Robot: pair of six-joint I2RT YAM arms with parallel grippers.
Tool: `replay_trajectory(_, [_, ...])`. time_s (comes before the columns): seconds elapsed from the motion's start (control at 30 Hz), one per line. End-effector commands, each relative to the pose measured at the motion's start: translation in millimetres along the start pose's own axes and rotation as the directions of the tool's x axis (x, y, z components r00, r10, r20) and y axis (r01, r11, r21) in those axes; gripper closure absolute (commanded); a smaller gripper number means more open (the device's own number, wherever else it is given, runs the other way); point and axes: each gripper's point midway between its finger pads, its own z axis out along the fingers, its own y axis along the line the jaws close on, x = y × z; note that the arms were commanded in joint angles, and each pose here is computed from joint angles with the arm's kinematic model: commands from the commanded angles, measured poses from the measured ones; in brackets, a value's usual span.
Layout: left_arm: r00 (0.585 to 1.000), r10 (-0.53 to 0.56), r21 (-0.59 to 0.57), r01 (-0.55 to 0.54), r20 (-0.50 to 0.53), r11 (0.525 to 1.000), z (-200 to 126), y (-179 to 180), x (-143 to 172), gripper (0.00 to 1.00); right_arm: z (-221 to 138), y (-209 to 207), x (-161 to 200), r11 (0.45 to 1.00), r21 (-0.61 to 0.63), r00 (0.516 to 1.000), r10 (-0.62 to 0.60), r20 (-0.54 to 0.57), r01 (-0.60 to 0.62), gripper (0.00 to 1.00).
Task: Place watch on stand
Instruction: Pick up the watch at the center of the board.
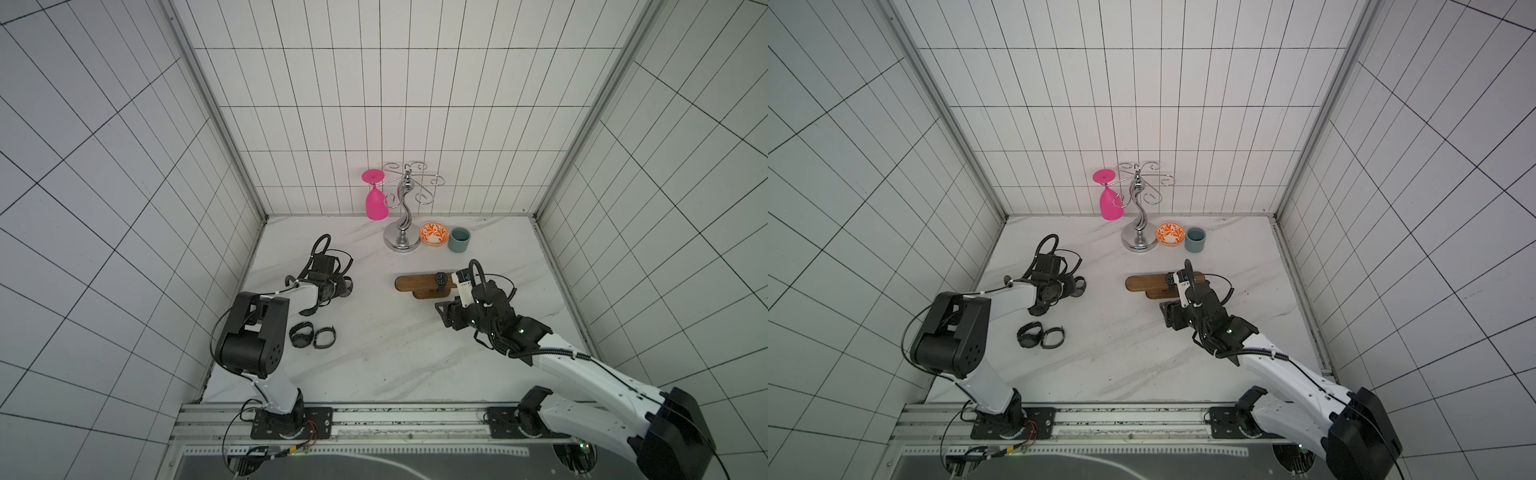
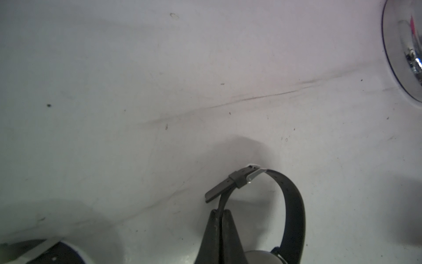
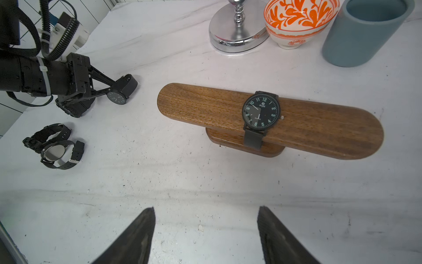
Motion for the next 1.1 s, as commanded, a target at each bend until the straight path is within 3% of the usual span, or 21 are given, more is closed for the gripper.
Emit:
replay_trajectory(0.0, [1.000,0.008,0.024,-0.009,0.026,1.000,0,-7,-5,1.00,-3,6,-8,1.000,-0.002,1.000,0.002,0.011,-0.002,0.28])
replay_trajectory(0.27, [0.988,0.074,0.036,-0.079,0.135,0.996,-31,-37,-4,1.00,5,14,-5,1.000,-0.001,1.000,0.013,-0.011,-0.013,0.29])
replay_trajectory(0.47, [0.926,0.239,0.030,-0.258,0.294,0.966,-91,-85,-1,1.00,-1,27,-17,0.998,-0.033,0.999,0.046,0.017,-0.046,0.31])
replay_trajectory(0.8, [0.843,0.326,0.190,-0.436,0.428,0.880,-167,-155,45,1.00,-18,65,-49,0.987,-0.116,0.986,0.127,0.108,-0.114,0.37])
replay_trajectory(1.07, [0.835,0.327,0.265,-0.470,0.442,0.842,-183,-182,74,1.00,-37,92,-72,0.932,-0.293,0.942,0.275,0.191,-0.213,0.43])
